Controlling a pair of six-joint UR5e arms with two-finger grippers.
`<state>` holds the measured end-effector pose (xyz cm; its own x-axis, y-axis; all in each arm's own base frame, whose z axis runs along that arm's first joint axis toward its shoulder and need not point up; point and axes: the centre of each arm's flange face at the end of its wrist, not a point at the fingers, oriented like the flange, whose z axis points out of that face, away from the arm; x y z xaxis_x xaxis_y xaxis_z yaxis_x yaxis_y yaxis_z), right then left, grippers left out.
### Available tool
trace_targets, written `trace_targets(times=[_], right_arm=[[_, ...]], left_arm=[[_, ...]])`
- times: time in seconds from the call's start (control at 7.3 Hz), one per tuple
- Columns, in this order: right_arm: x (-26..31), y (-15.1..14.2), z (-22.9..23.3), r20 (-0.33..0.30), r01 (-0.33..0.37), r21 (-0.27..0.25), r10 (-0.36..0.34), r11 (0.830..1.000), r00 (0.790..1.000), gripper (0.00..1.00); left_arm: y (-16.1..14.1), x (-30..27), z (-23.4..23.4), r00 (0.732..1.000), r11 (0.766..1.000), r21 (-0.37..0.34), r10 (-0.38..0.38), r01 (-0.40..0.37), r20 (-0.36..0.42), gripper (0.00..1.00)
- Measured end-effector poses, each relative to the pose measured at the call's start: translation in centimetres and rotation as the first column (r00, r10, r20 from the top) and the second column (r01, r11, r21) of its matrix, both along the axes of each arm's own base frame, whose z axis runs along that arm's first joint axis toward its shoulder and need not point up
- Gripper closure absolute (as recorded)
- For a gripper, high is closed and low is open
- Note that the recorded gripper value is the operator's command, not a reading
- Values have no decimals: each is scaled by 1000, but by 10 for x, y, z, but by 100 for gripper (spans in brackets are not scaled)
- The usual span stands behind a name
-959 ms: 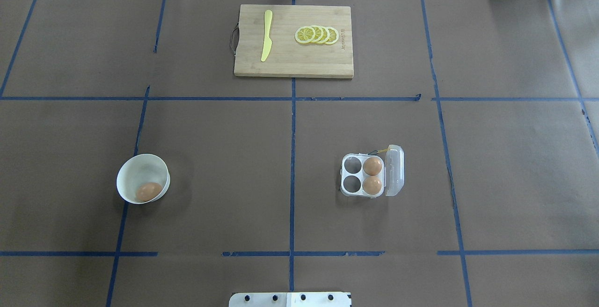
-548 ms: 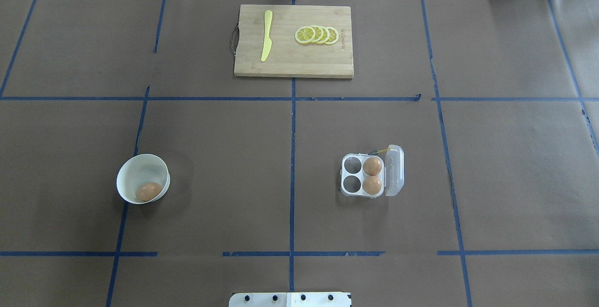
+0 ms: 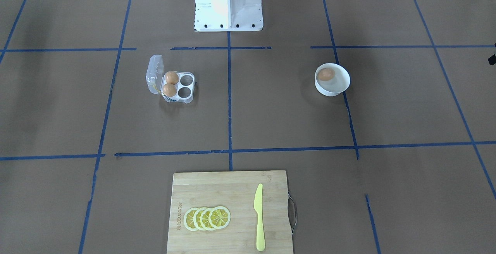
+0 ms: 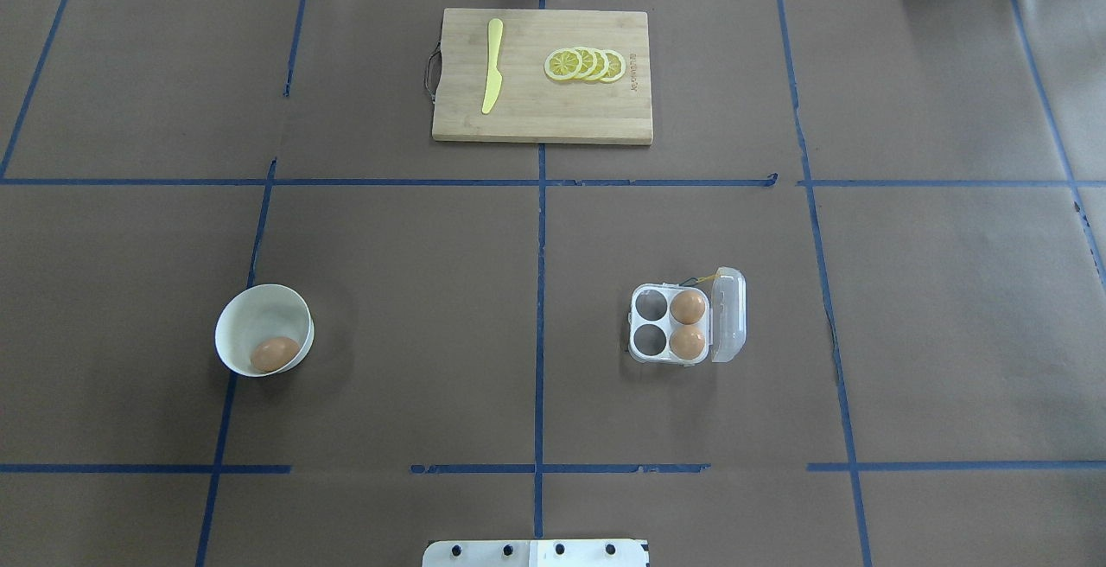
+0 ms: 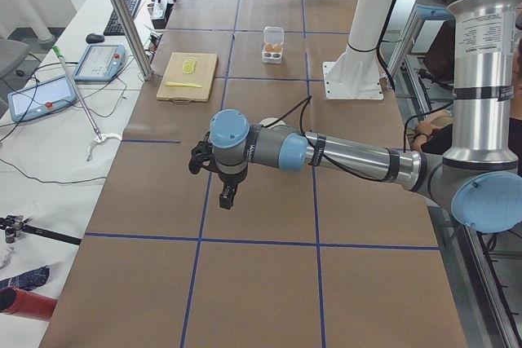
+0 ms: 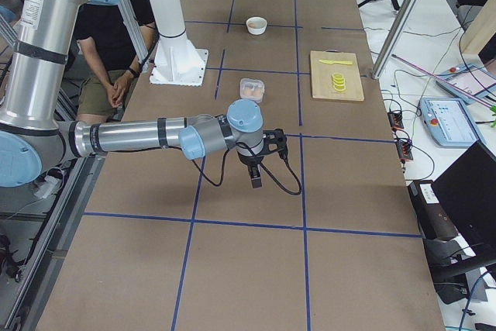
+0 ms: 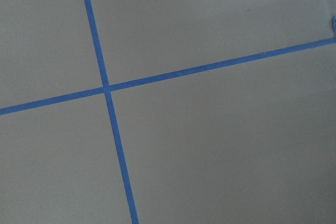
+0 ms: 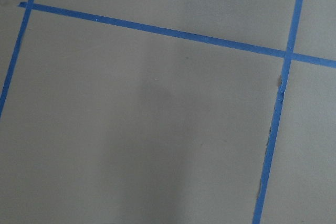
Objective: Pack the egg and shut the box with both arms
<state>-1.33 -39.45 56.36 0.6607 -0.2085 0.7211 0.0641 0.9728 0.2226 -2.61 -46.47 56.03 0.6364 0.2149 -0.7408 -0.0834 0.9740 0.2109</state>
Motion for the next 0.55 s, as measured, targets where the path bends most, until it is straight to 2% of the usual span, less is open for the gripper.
trace_targets(times=[0.55], right_arm=[[0,-2,-1,2,0,3,0,1000,1000,0]], left_arm=[[-2,-2,-3,1000,999,49,-3,3,-9,0]])
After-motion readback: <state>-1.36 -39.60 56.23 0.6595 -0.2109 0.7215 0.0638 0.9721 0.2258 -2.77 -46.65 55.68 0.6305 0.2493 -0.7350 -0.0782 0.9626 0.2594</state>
